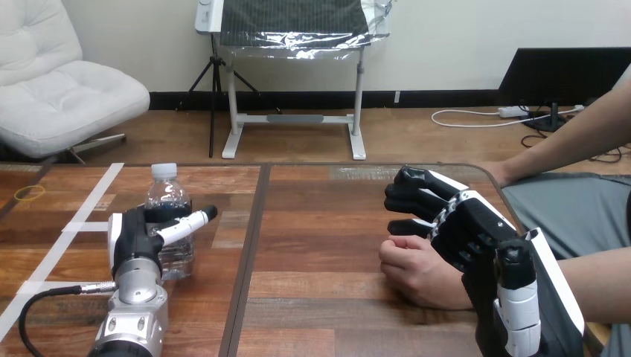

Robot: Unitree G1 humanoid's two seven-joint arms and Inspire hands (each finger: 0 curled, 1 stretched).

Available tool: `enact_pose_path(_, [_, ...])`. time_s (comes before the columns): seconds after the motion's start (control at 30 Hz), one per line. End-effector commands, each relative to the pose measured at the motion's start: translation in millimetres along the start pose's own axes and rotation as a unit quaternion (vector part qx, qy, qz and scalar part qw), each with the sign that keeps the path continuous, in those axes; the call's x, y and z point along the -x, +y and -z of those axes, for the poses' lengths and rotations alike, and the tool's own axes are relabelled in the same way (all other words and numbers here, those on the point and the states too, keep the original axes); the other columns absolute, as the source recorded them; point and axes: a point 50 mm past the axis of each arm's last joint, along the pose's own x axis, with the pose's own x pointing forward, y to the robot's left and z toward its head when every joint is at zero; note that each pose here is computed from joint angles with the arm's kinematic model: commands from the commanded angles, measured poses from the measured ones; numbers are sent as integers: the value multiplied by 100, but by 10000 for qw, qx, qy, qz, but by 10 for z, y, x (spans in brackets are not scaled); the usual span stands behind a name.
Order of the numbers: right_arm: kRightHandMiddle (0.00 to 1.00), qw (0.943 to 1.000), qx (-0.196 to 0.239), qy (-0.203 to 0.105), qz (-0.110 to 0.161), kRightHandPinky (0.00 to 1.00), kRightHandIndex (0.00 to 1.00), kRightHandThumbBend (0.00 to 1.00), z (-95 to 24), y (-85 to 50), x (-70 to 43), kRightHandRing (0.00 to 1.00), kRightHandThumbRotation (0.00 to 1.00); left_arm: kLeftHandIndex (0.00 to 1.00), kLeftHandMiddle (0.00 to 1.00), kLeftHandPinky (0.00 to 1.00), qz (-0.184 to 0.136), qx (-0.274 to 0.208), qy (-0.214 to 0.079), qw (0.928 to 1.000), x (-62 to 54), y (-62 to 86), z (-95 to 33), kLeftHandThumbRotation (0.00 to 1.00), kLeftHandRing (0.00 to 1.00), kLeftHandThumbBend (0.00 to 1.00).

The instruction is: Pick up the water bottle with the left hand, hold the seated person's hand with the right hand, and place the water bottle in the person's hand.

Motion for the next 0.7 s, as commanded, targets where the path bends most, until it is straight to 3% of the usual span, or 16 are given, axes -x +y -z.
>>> enact_pose_path(0.0, [78,9987,134,-476,-78,71,79,83,-144,-28,-120,79,100,49,40,30,21,32,-756,9971,-13,-27,-317,0,34,59])
enact_pose_path(0.3, [79,9989,197,-413,-117,70,79,79,-105,-74,-132,79,100,48,40,30,51,251,-1214,9923,62,-13,-347,0,34,60])
enact_pose_path(0.67, [79,9983,501,-289,-1,73,80,73,-8,-202,-176,77,97,46,39,29,177,408,-2199,9745,257,12,-441,0,34,60])
